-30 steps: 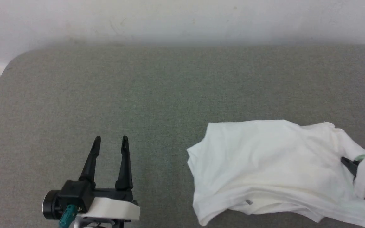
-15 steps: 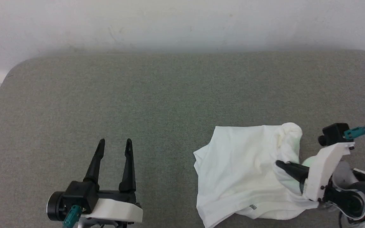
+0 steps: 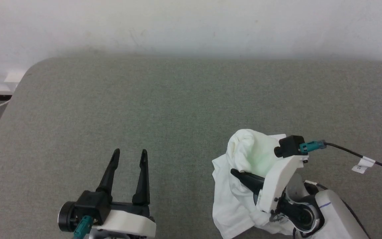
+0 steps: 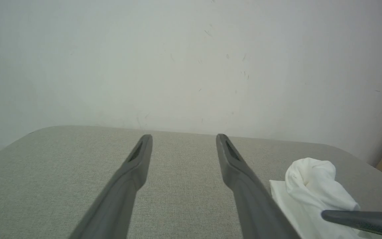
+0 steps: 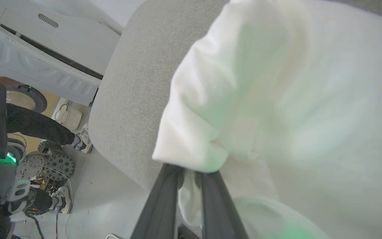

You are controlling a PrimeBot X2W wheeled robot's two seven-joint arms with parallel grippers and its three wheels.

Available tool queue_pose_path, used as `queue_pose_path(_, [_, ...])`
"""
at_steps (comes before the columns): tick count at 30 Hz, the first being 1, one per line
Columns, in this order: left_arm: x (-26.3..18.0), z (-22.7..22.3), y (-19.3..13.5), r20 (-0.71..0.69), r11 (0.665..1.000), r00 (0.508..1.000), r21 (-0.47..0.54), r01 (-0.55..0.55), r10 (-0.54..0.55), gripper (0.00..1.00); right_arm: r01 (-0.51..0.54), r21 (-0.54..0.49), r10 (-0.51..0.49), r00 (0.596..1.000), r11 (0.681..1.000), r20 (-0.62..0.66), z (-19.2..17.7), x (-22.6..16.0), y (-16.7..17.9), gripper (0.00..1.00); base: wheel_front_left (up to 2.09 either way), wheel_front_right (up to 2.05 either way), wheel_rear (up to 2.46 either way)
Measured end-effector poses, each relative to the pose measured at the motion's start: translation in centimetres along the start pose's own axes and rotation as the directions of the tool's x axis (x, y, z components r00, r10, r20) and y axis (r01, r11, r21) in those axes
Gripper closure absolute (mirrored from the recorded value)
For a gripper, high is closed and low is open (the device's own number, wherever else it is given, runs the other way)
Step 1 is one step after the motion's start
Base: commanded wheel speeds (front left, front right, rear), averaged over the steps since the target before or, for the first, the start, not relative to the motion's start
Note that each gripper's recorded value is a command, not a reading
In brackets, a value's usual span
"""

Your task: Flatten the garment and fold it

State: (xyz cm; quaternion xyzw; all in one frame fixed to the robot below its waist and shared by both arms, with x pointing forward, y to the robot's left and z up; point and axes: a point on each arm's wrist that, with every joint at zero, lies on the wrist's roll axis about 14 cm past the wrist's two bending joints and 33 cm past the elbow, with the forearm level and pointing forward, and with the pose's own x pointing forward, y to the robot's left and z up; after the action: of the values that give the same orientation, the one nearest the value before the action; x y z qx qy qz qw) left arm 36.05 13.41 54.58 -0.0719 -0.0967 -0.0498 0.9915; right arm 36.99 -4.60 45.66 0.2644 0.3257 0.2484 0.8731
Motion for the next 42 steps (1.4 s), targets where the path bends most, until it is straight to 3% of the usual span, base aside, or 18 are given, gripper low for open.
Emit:
queue_pose_path(3, [0.1,-0.5,0.0,-0.013,1.000,1.000,-0.004,-0.001,0.001,0.00,0.024,0.006,-0.024,1.000,1.000,0.001,-0.7,1.1,-0.7,1.00,0.00,0.00,0.00])
queue_pose_path(4, [0.1,-0.6,0.0,-0.018,1.000,1.000,-0.006,0.000,0.000,0.00,0.035,-0.002,-0.035,0.999,0.999,-0.006,-1.0,1.5,-1.0,0.93,0.00,0.00,0.00])
queue_pose_path(5, [0.2,-0.8,-0.1,-0.022,1.000,1.000,-0.008,0.000,0.000,0.00,0.041,-0.001,-0.041,0.999,0.999,-0.008,-1.3,1.8,-1.2,0.66,0.00,0.00,0.00])
queue_pose_path(7, [0.5,-1.0,-0.1,-0.027,1.000,1.000,-0.012,0.002,-0.003,0.00,0.044,-0.006,-0.044,0.999,0.999,-0.028,-2.0,2.4,-1.3,0.00,0.00,0.00,0.00])
queue_pose_path(13, [0.9,-1.2,-0.3,-0.031,1.000,1.000,-0.015,0.002,-0.003,0.00,0.004,-0.074,-0.001,0.999,0.997,0.036,-1.1,3.5,0.4,0.00,0.00,0.00,0.00])
queue_pose_path(16, [0.9,-1.2,-0.4,-0.029,1.000,1.000,-0.015,0.006,-0.007,0.00,-0.025,-0.190,0.043,0.995,0.982,0.089,0.4,3.4,2.1,0.00,0.00,0.00,0.00])
queue_pose_path(20, [1.1,-1.0,-0.5,-0.022,1.000,1.000,-0.013,0.006,-0.006,0.00,-0.011,-0.375,0.072,0.986,0.927,0.149,2.1,2.2,2.7,0.00,0.00,0.00,0.00])
queue_pose_path(23, [1.2,-0.7,-0.6,-0.015,1.000,1.000,-0.016,0.007,-0.007,0.00,0.057,-0.477,0.084,0.959,0.877,0.269,4.8,0.6,2.3,0.00,0.00,0.00,0.00])
queue_pose_path(27, [1.4,-0.5,-0.9,-0.006,1.000,1.000,-0.021,0.012,-0.012,0.00,0.156,-0.516,0.126,0.873,0.842,0.470,8.7,-2.4,2.5,0.00,0.00,0.00,0.00])
queue_pose_path(33, [1.5,-0.3,-0.9,0.000,1.000,1.000,-0.020,0.010,-0.010,0.00,0.306,-0.448,0.104,0.720,0.840,0.686,11.4,-8.2,0.7,0.00,0.00,0.00,0.00])
queue_pose_path(38, [1.5,-0.3,-0.9,0.000,1.000,1.000,-0.018,0.009,-0.009,0.00,0.424,-0.351,0.010,0.626,0.835,0.780,12.0,-12.8,-2.3,0.00,0.00,0.00,0.00])
queue_pose_path(42, [1.6,0.0,-0.8,0.009,1.000,1.000,-0.016,0.008,-0.008,0.00,0.529,-0.268,-0.090,0.556,0.805,0.827,11.8,-16.7,-4.9,0.00,0.00,0.00,0.00])
